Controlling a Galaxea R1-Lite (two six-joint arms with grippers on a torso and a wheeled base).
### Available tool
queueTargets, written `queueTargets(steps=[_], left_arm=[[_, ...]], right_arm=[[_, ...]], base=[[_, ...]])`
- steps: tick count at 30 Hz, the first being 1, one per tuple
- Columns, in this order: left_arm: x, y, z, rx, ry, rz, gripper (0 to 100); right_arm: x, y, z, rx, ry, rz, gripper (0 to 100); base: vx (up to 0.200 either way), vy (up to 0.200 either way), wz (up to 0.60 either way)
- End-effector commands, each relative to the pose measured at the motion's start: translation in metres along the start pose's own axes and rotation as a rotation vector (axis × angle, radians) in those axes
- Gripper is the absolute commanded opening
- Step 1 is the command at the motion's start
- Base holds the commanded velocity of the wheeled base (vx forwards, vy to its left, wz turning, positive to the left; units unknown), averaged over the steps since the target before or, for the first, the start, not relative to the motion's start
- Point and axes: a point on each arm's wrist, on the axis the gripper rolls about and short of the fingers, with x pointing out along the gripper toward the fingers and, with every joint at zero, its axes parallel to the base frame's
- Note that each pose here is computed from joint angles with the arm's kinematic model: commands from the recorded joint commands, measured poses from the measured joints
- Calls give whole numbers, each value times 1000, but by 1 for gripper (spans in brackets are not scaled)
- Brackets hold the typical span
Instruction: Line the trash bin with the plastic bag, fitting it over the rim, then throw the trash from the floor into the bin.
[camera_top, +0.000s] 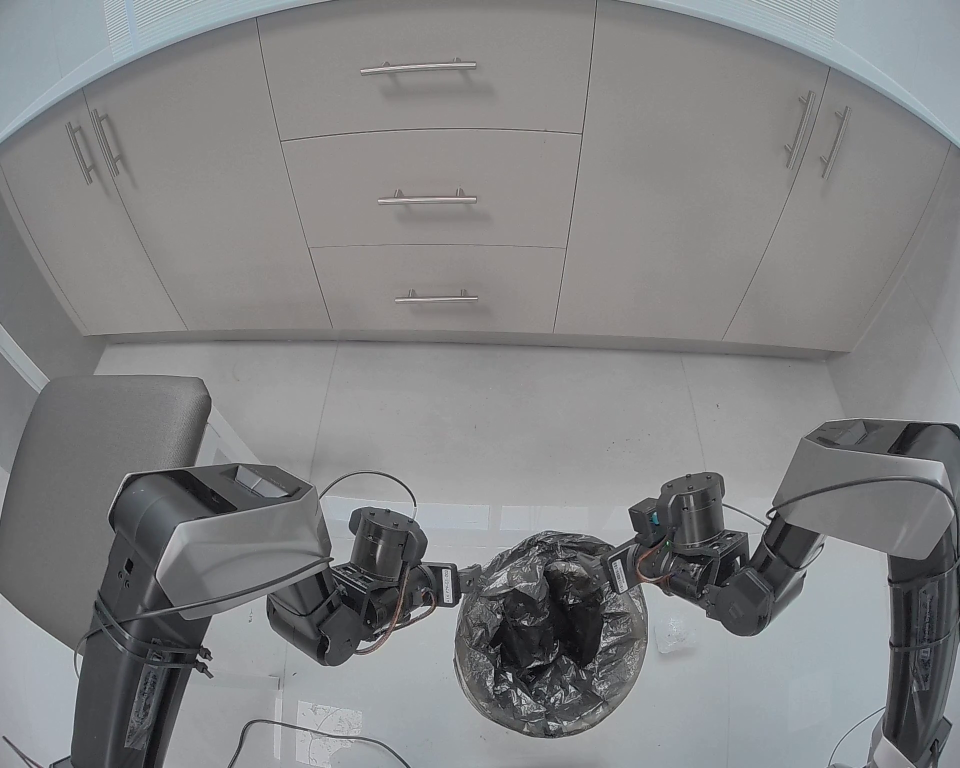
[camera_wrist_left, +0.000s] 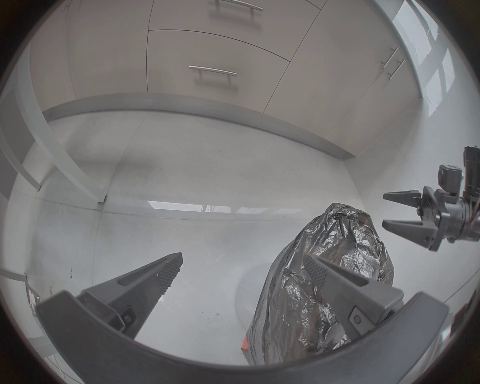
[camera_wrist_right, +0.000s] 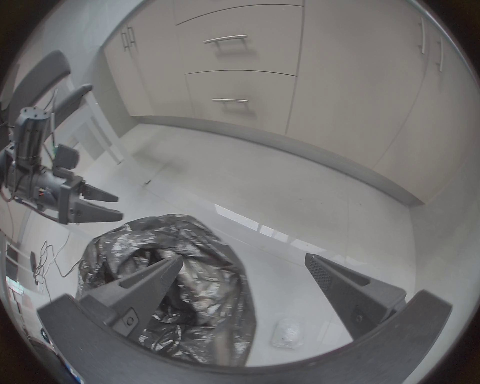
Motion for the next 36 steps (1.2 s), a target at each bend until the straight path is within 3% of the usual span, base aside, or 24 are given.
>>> queueTargets(steps=[1,7,9,12,16,21,31,36], left_arm=[[0,0,0,0,0,0,100],[0,0,0,1,-3,-1,100],[0,0,0,-1,-3,-1,100],[0,0,0,-1,-3,-1,100],[0,0,0,-1,-3,-1,100],[1,0,0,1,-3,-1,100],[1,0,0,1,-3,-1,100],[1,0,0,1,-3,-1,100]], right_arm=[[8,8,-15,-10,42,20,100],[11,3,-10,-1,21,6,100],[10,8,-7,-9,17,19,100],[6,38,-9,-54,20,84,100],[18,49,-10,-62,7,84,100],[39,42,-8,-41,-15,17,100],[49,23,2,-6,-52,-33,100],[54,13,-6,1,-22,-52,100]], base=[[0,0,0],[0,0,0],[0,0,0],[0,0,0],[0,0,0],[0,0,0],[0,0,0],[0,0,0]])
